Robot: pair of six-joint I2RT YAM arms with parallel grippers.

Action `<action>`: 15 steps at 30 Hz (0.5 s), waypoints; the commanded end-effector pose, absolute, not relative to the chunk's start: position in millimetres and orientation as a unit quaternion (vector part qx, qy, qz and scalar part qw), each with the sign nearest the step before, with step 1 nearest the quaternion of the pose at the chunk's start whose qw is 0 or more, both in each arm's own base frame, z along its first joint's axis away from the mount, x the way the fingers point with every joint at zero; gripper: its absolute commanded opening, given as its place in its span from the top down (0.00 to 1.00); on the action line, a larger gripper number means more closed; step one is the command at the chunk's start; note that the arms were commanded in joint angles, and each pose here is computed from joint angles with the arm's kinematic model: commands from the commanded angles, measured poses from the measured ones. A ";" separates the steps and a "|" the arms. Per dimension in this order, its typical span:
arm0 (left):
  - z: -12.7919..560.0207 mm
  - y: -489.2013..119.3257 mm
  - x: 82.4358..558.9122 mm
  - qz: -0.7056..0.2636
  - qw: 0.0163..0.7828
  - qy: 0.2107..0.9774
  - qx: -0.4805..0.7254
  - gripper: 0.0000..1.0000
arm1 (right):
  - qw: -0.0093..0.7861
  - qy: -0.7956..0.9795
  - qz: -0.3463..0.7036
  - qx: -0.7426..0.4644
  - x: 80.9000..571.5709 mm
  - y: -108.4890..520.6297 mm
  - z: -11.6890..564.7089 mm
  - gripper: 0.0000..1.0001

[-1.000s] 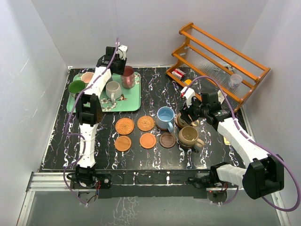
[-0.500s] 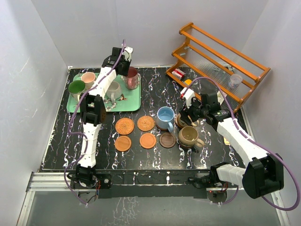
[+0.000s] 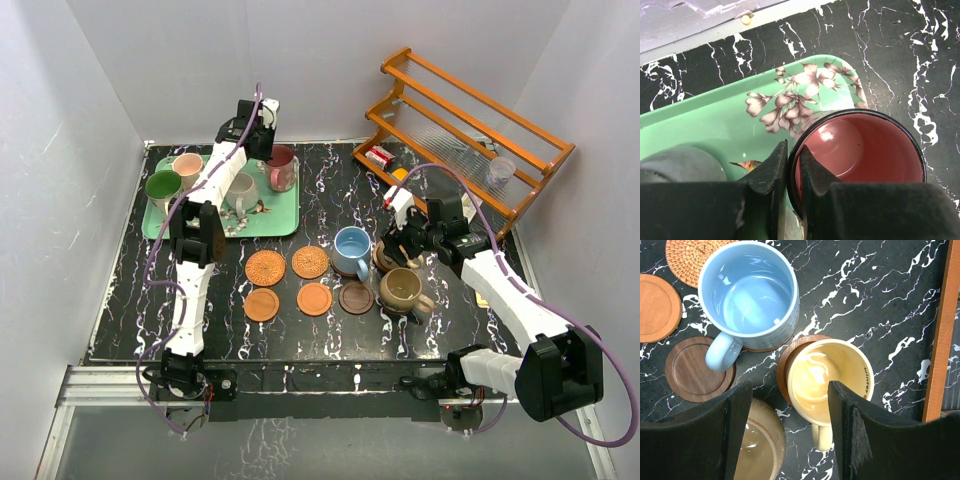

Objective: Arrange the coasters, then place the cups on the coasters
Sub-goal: Pick up the cup from the tray.

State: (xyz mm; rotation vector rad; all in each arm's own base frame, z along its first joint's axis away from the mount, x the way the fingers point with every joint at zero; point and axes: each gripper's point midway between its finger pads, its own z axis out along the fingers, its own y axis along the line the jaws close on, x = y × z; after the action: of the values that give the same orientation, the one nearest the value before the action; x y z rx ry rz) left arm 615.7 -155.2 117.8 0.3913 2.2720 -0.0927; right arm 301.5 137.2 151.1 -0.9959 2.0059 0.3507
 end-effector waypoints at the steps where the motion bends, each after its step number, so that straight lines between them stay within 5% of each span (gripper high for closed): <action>1: 206.5 -153.7 606.7 -0.055 0.468 0.874 0.117 1.00 | 0.462 0.784 0.139 -0.390 313.7 141.2 173.0 0.39; 15: 297.0 -161.9 536.6 -0.142 0.506 0.848 0.068 1.00 | 0.552 0.738 0.198 -0.335 363.0 179.7 284.3 0.39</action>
State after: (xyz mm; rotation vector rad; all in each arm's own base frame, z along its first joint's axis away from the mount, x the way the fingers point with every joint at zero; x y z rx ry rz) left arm 555.2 -151.6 179.0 0.2240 2.2930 -0.2074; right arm 333.2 155.8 214.1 -0.8872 1.9083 0.4043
